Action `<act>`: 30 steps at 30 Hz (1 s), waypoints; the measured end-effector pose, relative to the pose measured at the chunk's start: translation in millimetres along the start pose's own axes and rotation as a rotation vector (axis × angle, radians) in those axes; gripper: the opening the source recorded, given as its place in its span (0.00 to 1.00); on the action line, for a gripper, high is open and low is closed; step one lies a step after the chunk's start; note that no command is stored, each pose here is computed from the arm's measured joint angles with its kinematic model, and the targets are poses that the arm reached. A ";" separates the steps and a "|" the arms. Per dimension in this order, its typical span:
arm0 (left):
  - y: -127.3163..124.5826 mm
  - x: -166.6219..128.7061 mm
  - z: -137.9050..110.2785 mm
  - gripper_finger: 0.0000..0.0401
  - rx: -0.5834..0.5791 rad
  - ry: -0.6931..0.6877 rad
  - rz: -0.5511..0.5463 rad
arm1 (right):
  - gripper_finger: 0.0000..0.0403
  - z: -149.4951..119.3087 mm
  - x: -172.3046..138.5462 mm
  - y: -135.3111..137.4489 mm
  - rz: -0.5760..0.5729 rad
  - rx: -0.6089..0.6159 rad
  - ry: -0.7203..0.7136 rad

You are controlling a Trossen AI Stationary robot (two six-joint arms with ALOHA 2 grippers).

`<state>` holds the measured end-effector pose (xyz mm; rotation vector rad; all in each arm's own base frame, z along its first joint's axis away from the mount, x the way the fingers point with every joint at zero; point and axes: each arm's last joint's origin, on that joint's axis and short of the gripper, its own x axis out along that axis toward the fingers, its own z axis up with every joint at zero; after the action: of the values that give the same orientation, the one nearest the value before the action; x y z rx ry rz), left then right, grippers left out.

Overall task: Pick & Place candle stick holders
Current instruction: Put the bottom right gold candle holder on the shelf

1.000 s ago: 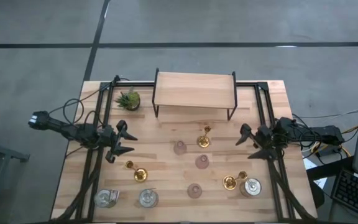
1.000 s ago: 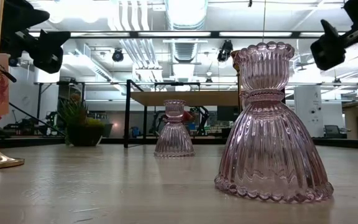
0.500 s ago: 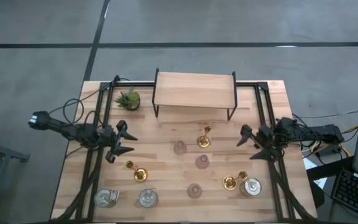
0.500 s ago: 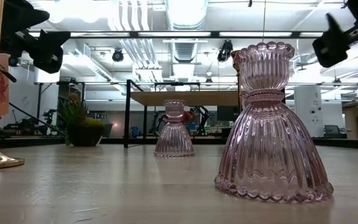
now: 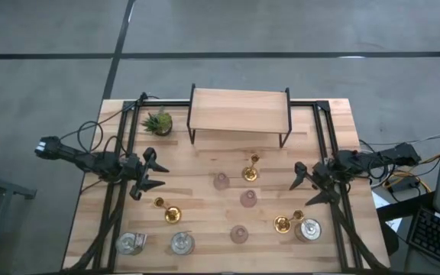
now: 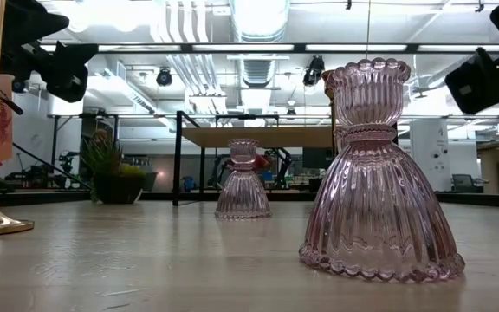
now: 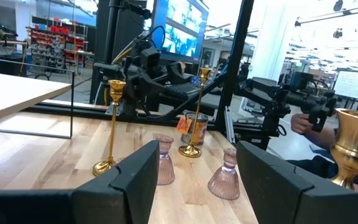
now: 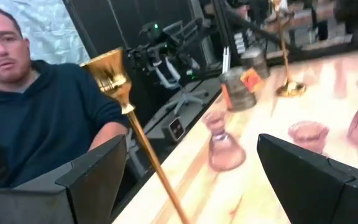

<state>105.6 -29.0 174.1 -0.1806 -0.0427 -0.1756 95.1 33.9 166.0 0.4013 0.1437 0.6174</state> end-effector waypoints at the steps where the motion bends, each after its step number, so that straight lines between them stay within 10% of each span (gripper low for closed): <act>1: 0.0 0.0 0.0 0.54 0.000 0.000 0.000 | 0.88 -1.2 0.9 0.7 0.006 0.025 0.013; 30: 0.0 0.0 -0.1 0.54 0.000 0.000 0.000 | 0.81 -19.7 39.9 26.5 -0.060 0.026 0.040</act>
<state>105.6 -29.0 174.0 -0.1808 -0.0424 -0.1758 108.4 83.4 158.3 0.4088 0.2017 0.5653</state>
